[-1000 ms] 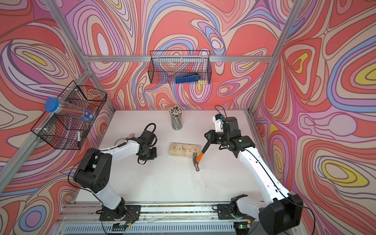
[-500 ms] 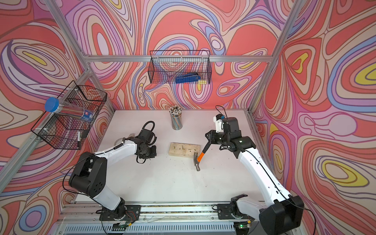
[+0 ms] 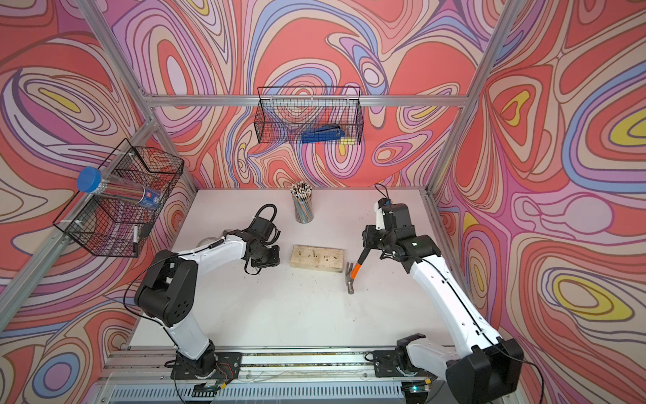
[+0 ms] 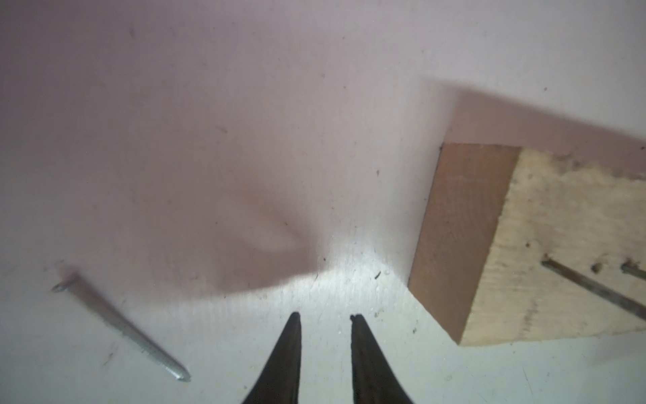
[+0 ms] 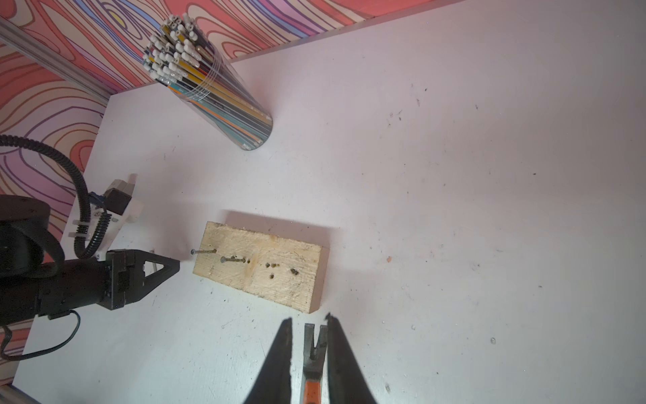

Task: Use a claw hammer to pull out a nail
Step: Move the mounting plate to the center of the board.

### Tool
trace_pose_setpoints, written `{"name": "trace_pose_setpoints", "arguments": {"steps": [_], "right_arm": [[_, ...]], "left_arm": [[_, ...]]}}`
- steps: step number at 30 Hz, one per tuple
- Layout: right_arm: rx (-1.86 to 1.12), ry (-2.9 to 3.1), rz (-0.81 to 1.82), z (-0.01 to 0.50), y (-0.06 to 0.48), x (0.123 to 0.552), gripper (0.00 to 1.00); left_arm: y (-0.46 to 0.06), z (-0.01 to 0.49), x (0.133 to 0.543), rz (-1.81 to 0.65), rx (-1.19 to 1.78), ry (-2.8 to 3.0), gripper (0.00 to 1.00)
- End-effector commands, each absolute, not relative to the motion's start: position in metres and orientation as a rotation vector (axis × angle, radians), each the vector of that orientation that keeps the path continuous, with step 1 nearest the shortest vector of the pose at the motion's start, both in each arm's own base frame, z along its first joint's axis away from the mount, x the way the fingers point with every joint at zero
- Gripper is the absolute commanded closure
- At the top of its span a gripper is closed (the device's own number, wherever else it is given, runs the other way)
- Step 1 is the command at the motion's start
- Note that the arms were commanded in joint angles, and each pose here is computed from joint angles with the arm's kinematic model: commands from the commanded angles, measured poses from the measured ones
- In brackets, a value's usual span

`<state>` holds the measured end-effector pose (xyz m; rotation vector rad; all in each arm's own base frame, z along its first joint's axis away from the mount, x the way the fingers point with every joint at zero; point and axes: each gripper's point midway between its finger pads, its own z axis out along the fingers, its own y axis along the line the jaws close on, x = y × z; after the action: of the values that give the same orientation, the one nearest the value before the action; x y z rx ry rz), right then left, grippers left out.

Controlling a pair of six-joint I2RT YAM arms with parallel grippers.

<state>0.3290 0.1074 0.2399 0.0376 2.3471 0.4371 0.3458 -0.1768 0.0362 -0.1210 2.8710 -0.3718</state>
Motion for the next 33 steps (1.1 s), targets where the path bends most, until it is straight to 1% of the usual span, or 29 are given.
{"name": "trace_pose_setpoints", "arguments": {"steps": [1,6,16,26,29,33], "right_arm": [[0.055,2.287,0.461,0.253,0.108,0.332,1.00],[0.058,2.294,0.478,0.248,0.110,0.334,1.00],[0.058,2.295,0.504,0.244,0.115,0.339,1.00],[0.058,2.301,0.519,0.241,0.118,0.342,1.00],[0.054,2.301,0.521,0.242,0.119,0.342,1.00],[0.030,2.285,0.572,0.250,0.126,0.342,1.00]], "left_arm": [[-0.186,0.033,0.358,-0.377,-0.113,2.854,0.73],[-0.201,0.028,0.360,-0.427,-0.066,2.865,0.74],[-0.244,0.027,0.341,-0.547,0.095,2.854,0.74],[-0.275,0.028,0.336,-0.668,0.081,2.817,0.74],[-0.274,0.029,0.336,-0.655,0.066,2.810,0.75],[-0.260,0.041,0.337,-0.578,0.062,2.759,0.71]]}}
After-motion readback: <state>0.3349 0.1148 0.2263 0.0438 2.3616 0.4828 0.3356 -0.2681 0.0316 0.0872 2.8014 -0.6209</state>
